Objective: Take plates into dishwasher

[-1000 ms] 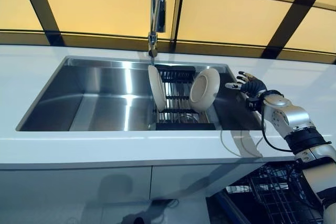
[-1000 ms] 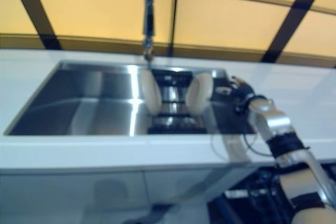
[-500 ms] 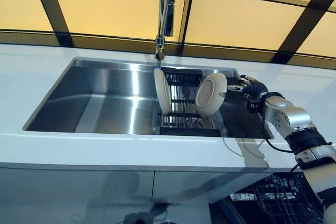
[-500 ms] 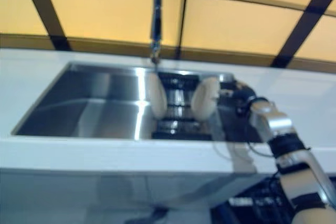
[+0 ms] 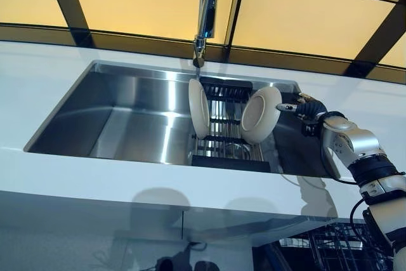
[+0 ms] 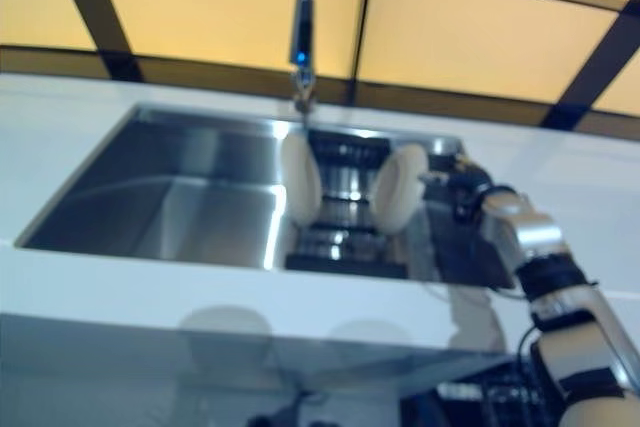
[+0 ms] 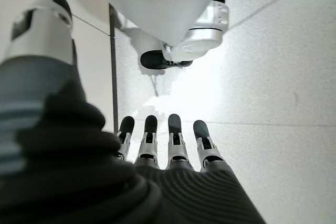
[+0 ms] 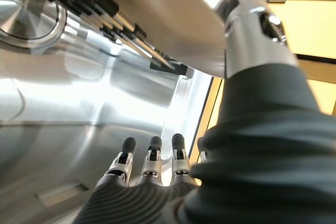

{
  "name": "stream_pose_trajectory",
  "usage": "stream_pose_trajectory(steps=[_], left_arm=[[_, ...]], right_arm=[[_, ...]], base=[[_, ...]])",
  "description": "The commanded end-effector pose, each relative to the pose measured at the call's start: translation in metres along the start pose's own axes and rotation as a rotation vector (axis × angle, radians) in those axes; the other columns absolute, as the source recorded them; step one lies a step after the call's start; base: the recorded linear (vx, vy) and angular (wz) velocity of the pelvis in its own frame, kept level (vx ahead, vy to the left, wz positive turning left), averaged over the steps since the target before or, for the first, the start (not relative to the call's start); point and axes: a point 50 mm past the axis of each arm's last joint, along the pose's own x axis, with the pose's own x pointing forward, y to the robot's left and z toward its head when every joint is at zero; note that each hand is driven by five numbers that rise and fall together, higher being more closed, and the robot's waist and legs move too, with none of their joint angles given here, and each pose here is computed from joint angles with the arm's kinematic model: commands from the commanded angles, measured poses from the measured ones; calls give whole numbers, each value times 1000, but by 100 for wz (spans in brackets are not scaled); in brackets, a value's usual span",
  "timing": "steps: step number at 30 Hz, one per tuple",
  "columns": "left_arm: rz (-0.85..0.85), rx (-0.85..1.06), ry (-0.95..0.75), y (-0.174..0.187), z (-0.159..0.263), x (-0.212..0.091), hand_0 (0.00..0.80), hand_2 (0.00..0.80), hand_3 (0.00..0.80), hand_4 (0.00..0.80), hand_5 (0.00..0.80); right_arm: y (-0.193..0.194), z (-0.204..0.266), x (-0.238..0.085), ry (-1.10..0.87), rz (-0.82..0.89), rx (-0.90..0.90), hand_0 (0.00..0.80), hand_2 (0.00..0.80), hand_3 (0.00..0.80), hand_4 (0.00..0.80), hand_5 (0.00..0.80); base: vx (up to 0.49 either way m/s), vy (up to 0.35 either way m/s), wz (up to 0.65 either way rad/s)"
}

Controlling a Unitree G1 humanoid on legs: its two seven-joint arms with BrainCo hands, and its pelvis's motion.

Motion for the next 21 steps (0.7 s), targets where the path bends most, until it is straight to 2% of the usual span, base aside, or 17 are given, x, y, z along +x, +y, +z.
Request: stream_pose_trajectory(steps=[1,21], left_arm=[[37,81,7,11,0,0,0,0,0,0,0],[43,60,-6,13,1,0,0,0,0,0,0]], right_arm=[[-10,34,-2,-100,-19,0,0,0,0,0,0],[1,36,-1,-78,36,46,0,0,0,0,0]], base=[[0,0,0],[0,0,0]])
